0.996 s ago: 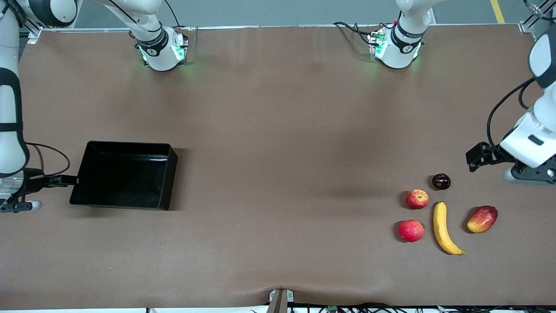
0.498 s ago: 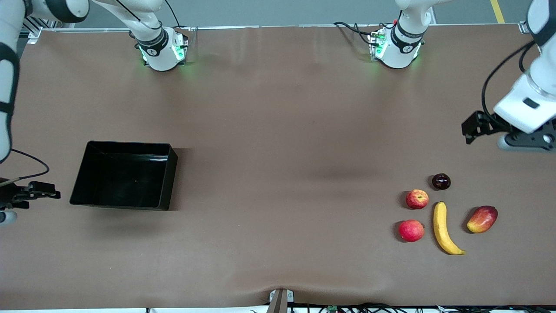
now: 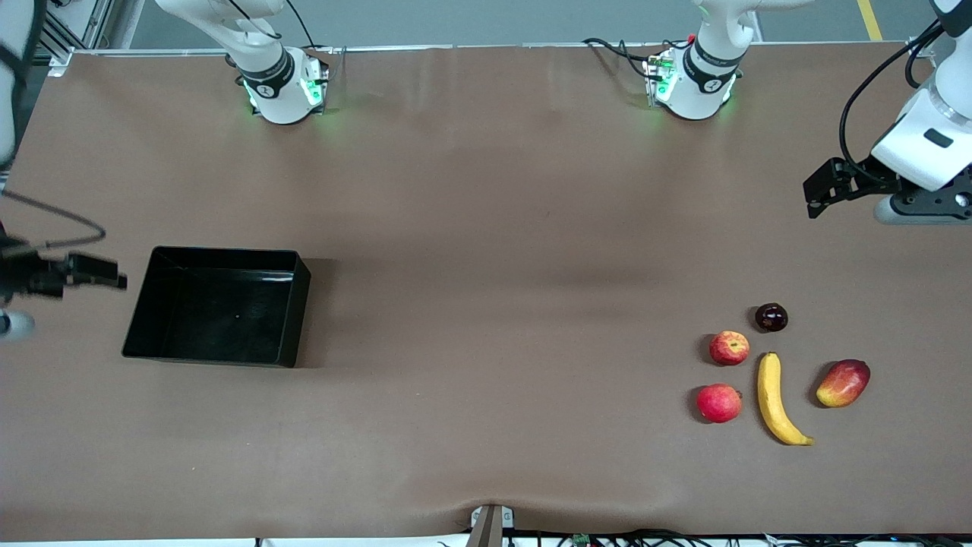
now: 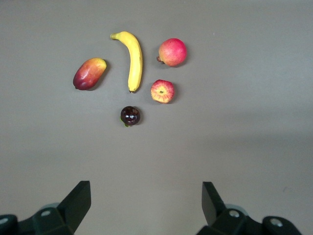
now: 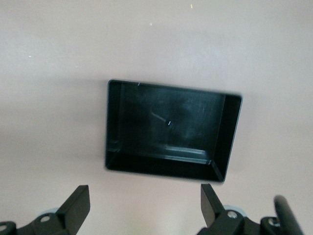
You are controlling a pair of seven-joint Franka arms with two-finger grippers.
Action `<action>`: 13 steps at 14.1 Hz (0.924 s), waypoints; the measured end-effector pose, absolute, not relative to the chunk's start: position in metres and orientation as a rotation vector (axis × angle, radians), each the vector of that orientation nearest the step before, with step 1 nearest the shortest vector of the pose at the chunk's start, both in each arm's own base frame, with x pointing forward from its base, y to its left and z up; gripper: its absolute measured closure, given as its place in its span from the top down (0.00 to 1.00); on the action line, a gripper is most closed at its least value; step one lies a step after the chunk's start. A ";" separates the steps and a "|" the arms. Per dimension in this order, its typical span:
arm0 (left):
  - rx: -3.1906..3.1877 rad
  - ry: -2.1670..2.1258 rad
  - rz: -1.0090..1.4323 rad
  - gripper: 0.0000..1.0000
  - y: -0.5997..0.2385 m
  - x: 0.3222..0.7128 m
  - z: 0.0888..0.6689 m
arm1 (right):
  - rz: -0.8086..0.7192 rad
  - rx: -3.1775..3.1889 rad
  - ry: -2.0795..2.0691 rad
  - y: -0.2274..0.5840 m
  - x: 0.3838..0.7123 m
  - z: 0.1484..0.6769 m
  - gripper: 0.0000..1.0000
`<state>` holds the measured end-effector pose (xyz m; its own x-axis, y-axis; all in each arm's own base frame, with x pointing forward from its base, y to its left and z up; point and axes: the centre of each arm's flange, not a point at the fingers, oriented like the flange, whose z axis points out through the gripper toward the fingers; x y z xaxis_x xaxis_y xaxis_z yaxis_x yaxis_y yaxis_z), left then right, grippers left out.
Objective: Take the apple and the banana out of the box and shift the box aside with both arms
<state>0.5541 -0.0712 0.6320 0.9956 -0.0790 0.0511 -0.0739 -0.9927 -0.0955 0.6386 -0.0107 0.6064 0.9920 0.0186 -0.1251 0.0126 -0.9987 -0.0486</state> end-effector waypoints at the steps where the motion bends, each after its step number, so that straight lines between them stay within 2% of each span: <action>1: -3.049 0.121 -0.082 1.00 -0.073 0.553 0.632 | 0.199 -3.091 0.055 0.000 0.624 0.625 1.00; 4: -3.051 0.127 -0.072 1.00 -0.075 0.553 0.628 | 0.162 -3.091 0.140 0.006 0.587 0.659 1.00; 7: -3.051 0.127 -0.067 1.00 -0.075 0.553 0.626 | 0.176 -3.087 0.173 0.000 0.557 0.660 1.00; 13: -3.051 0.129 -0.068 1.00 -0.076 0.553 0.625 | 0.194 -3.086 0.199 -0.009 0.548 0.648 1.00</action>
<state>0.5528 -0.0757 0.6254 0.9955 -0.0859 0.0407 -0.0820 -0.9926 -0.0890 0.5475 -0.0086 0.6485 0.9838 -0.1254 -0.1277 -0.1308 -0.9908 -0.0349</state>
